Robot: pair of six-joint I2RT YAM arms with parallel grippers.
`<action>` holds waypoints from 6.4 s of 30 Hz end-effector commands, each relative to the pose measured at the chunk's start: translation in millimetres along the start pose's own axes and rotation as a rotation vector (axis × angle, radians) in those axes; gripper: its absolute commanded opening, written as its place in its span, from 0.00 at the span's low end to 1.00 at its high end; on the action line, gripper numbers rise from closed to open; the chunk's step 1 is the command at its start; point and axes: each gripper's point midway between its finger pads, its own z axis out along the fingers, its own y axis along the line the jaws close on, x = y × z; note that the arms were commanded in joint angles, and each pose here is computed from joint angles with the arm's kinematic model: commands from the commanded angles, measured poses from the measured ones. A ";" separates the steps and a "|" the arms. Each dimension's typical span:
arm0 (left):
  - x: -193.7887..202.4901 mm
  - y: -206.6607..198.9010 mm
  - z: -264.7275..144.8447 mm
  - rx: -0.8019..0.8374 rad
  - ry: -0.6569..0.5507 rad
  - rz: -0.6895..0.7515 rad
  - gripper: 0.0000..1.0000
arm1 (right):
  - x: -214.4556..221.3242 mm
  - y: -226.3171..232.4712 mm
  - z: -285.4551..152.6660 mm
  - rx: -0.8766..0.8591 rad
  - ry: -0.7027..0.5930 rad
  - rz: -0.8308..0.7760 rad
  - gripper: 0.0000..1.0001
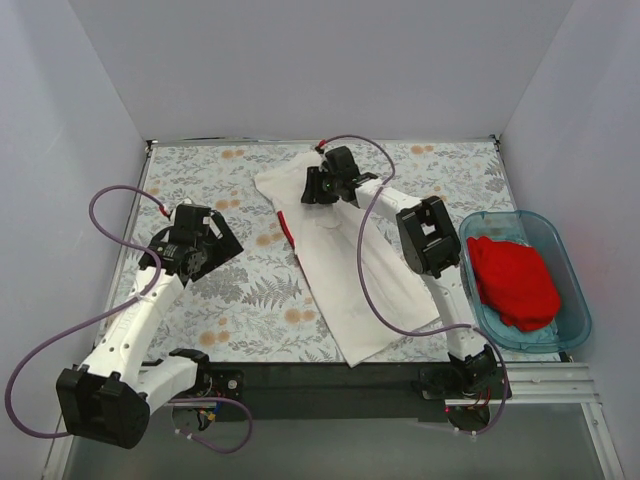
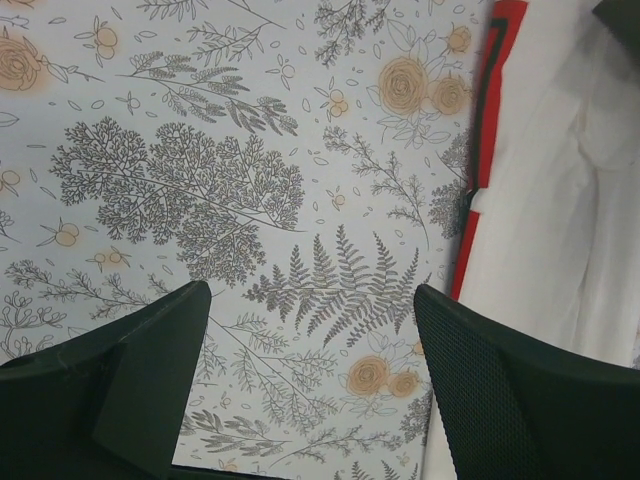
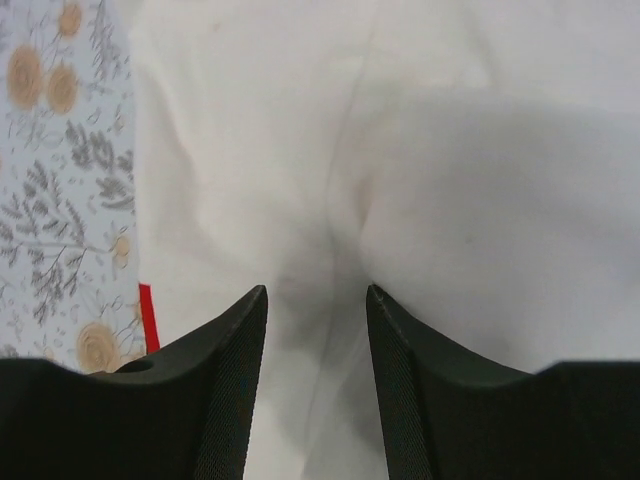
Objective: Fold and stack the t-shirts
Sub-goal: Fold the tshirt
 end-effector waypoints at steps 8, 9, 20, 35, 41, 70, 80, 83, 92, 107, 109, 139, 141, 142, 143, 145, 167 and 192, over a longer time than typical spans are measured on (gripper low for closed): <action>24.0 0.0 15.7 0.008 0.116 0.036 0.82 | -109.4 -44.4 -75.7 0.030 -0.212 -0.011 0.55; 25.1 -1.1 16.0 0.013 0.124 0.039 0.82 | -102.9 -39.6 -82.4 0.007 -0.194 -0.018 0.55; 29.8 -20.8 14.5 0.110 0.162 0.025 0.82 | 63.9 5.8 -192.5 0.021 0.141 -0.104 0.52; 54.8 -29.4 2.1 0.196 0.200 -0.006 0.82 | 263.7 74.2 -235.3 0.065 0.600 -0.251 0.43; 52.2 -29.6 -10.2 0.216 0.180 -0.014 0.82 | 297.4 99.9 -209.0 -0.003 0.754 -0.274 0.41; 126.7 -62.8 -27.4 0.341 0.422 0.033 0.81 | 172.5 20.1 -249.0 0.305 0.321 -0.140 0.40; 168.3 -90.7 -10.7 0.287 0.468 0.146 0.72 | 124.5 -15.8 -217.7 0.294 0.185 -0.011 0.33; 178.7 -94.2 -6.4 0.264 0.474 0.182 0.71 | 125.4 -21.3 -205.4 0.291 0.196 0.002 0.31; 200.4 -94.9 -4.7 0.234 0.502 0.236 0.67 | 137.2 -19.5 -185.5 0.238 0.229 0.031 0.25; 214.2 -96.1 -4.3 0.214 0.518 0.279 0.67 | 148.3 -37.2 -181.4 0.318 0.233 0.054 0.27; 215.2 -96.1 -4.6 0.214 0.520 0.279 0.66 | 150.4 -38.0 -180.7 0.319 0.239 0.055 0.27; 225.3 -96.6 -5.2 0.203 0.535 0.308 0.66 | 138.5 -0.6 -195.0 0.160 0.237 0.061 0.01; 225.6 -96.0 -5.0 0.200 0.536 0.310 0.67 | 144.7 -2.5 -190.7 0.160 0.260 0.068 0.01; 225.5 -96.7 -4.8 0.202 0.536 0.310 0.66 | 146.7 -0.6 -188.8 0.148 0.270 0.069 0.03; 225.9 -96.4 -5.1 0.201 0.537 0.312 0.67 | 152.1 -1.8 -184.9 0.147 0.290 0.069 0.05; 226.8 -95.8 -4.5 0.199 0.540 0.312 0.67 | 154.7 4.0 -180.6 0.123 0.307 0.055 0.13; 218.6 -97.6 -12.7 0.196 0.519 0.308 0.67 | 230.7 17.5 -258.0 0.151 0.426 0.073 0.33; 228.0 -32.9 -17.1 0.009 0.581 0.376 0.66 | 326.0 -16.4 -339.2 0.280 0.555 0.247 0.50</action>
